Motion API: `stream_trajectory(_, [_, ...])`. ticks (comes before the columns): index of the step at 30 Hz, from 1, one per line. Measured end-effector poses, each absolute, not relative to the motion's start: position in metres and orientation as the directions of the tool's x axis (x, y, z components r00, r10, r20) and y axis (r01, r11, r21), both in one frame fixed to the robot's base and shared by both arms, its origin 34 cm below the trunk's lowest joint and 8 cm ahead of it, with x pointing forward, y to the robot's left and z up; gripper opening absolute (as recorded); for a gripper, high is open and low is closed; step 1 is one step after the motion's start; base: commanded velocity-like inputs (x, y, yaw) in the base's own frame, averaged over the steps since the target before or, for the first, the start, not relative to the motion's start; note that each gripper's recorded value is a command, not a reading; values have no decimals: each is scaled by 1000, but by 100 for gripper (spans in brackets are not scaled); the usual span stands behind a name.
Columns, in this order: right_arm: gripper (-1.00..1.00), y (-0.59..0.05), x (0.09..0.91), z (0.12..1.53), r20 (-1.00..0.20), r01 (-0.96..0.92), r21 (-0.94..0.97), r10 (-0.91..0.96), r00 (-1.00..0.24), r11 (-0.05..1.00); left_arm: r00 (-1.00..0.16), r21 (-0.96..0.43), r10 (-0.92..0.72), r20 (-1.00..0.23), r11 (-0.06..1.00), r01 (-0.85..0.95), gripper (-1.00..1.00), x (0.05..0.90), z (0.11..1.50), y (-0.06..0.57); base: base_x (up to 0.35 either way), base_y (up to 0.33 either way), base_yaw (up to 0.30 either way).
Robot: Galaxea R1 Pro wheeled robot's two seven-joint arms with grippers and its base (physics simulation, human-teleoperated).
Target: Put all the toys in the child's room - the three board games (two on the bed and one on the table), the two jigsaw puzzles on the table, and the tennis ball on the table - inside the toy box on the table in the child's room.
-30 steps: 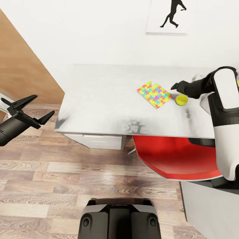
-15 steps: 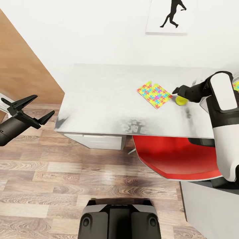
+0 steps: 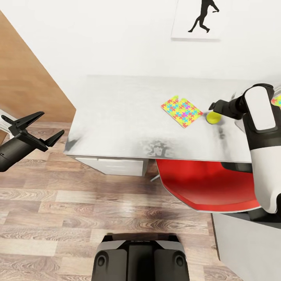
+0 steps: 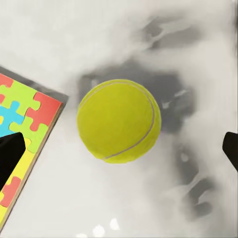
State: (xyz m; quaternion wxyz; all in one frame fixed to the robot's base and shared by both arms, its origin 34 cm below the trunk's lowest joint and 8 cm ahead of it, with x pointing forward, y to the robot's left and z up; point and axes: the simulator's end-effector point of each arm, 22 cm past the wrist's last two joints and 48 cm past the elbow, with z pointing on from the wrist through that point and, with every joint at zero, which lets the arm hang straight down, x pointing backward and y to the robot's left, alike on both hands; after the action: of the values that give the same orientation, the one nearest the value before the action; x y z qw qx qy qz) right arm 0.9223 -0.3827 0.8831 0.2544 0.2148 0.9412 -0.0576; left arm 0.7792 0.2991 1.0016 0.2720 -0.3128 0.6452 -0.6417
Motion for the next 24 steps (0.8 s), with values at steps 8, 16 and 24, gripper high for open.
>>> stream_trajectory(8, [100, -385, 925, 887, -514, 436, -6, 371, -773, 900, -656, -998, -753, 50, -20, -54, 100, 779, 1002, 299, 0, 0, 0])
stream_trajectory(16, [100, -383, 926, 887, -515, 435, -6, 370, -773, 900, -656, -998, -753, 52, -21, -55, 100, 779, 1001, 299, 0, 0, 0])
stream_trajectory(24, [100, -382, 928, 881, -518, 446, 0, 381, -766, 895, -656, -998, -753, 57, -21, -63, 100, 779, 995, 299, 0, 0, 0])
